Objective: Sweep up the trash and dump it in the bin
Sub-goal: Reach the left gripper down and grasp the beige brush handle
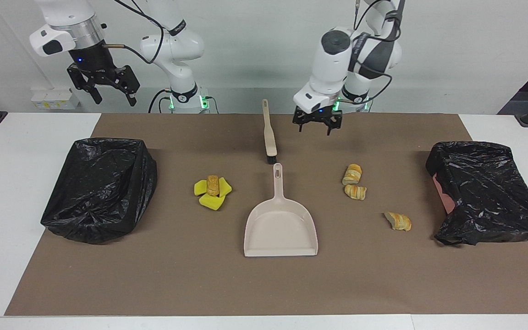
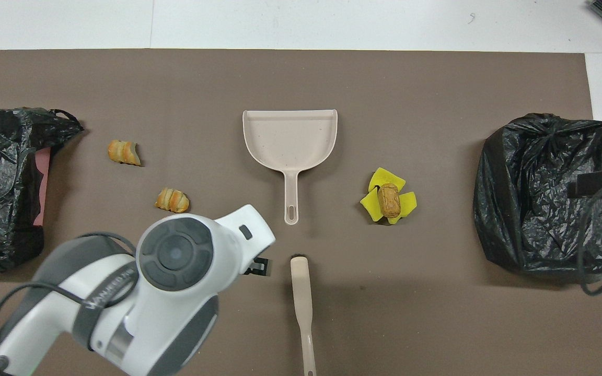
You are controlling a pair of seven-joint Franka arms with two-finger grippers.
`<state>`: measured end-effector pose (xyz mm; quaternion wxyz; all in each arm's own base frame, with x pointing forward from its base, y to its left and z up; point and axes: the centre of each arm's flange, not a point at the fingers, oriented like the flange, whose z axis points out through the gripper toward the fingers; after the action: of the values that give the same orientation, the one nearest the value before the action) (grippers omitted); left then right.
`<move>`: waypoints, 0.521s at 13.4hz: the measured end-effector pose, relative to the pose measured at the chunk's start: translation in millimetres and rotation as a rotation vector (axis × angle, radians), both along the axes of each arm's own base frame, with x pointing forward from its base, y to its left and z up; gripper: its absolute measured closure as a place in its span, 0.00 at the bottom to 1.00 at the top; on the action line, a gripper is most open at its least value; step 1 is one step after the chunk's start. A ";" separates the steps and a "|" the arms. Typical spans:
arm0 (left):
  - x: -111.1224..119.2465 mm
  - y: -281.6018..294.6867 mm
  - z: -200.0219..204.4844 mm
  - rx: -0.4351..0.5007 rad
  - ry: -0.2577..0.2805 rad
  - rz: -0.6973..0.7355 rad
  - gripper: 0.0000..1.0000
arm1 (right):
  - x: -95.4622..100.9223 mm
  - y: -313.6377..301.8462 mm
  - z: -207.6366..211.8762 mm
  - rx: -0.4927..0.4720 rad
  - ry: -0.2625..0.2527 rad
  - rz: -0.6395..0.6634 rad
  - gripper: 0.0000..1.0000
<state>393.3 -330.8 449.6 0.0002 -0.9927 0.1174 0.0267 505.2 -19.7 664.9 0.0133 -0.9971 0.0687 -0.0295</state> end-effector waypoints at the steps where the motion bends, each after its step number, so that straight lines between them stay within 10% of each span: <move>1: -18.1 -16.6 -14.9 -0.006 -0.010 -0.003 0.00 | 0.0 0.0 0.0 0.000 0.000 0.000 0.00; 7: -128.6 -92.2 -74.1 -0.033 -0.030 0.008 0.00 | 0.0 0.0 0.0 0.000 0.000 0.000 0.00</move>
<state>264.7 -423.0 375.5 -0.0147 -0.9933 0.1139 0.0101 505.2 -19.7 664.9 0.0133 -0.9971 0.0687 -0.0295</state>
